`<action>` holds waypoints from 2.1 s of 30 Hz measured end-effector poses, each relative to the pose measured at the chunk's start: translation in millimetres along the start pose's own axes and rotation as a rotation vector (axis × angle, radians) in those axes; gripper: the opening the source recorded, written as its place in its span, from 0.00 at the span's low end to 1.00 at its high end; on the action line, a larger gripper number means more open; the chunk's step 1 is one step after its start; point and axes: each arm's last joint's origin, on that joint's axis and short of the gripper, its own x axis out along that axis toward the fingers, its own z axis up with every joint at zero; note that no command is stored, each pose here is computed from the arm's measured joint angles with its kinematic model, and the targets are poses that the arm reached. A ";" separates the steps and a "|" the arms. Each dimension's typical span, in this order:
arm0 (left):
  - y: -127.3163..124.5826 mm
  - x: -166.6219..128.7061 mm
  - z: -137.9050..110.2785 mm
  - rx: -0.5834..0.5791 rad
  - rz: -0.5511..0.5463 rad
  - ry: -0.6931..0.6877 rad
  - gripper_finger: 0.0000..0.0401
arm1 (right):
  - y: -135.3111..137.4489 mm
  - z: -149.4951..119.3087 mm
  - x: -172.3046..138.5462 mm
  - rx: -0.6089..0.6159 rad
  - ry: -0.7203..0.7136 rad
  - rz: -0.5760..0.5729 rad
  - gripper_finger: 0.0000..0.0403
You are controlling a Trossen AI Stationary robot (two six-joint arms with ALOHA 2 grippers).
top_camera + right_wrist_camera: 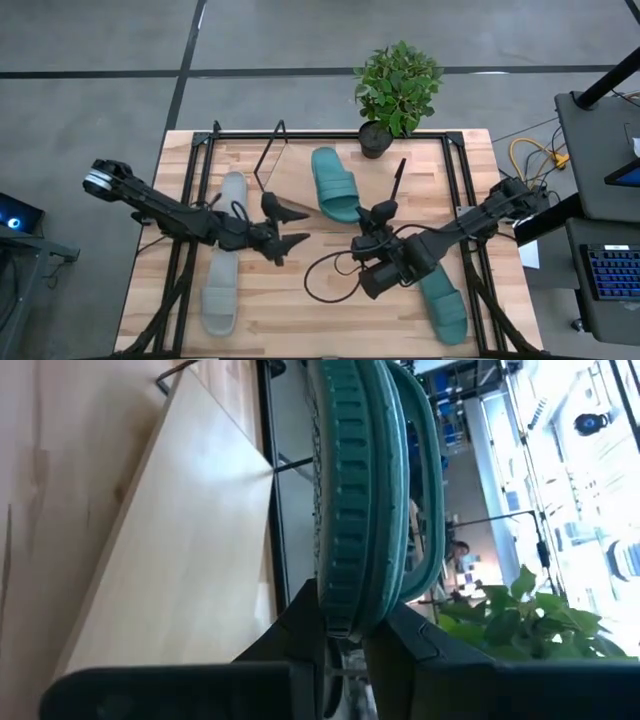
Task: Pick and place slides into the shelf
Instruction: Put the top green slipper on the shelf
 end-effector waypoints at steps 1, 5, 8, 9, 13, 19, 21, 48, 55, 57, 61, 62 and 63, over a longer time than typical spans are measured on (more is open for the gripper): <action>-1.1 3.5 1.9 0.014 0.009 0.015 0.65 | 1.1 -0.6 1.2 -0.003 0.002 0.000 0.09; -2.2 16.1 11.8 0.061 0.033 0.041 0.65 | 2.3 -1.1 4.8 0.008 0.008 0.001 0.09; -3.4 24.6 18.7 0.127 0.041 0.052 0.65 | 2.5 -0.9 5.0 0.012 0.006 0.001 0.09; -3.9 27.2 20.5 0.154 0.044 0.058 0.65 | 2.5 -0.5 4.9 0.015 0.005 0.000 0.09; -7.1 38.8 25.6 0.232 0.074 0.116 0.65 | 3.2 1.8 4.6 0.008 -0.006 0.021 0.09; -6.0 49.5 32.4 0.257 0.095 0.138 0.65 | 4.4 3.1 4.5 -0.004 -0.013 0.063 0.09; -3.0 52.8 33.5 0.247 0.107 0.143 0.65 | 4.4 3.7 4.4 -0.004 -0.016 0.063 0.09; 1.9 55.2 31.1 0.191 0.104 0.141 0.39 | -0.8 12.2 10.9 -0.040 -0.034 -0.013 0.09; 1.9 54.3 30.4 0.220 0.097 0.146 0.07 | -0.7 12.0 11.0 -0.032 -0.034 -0.010 0.13; 3.5 53.0 30.7 0.220 0.093 0.142 0.06 | -0.9 12.1 11.2 -0.021 -0.033 -0.013 0.15; 4.4 51.2 29.8 0.221 0.082 0.142 0.06 | -1.0 12.2 11.3 -0.013 -0.034 -0.011 0.16; 4.5 50.4 29.3 0.218 0.070 0.142 0.06 | -0.9 12.2 11.3 -0.013 -0.034 -0.009 0.16; 4.5 49.4 28.7 0.223 0.053 0.142 0.06 | -0.8 12.2 11.3 -0.014 -0.034 -0.004 0.16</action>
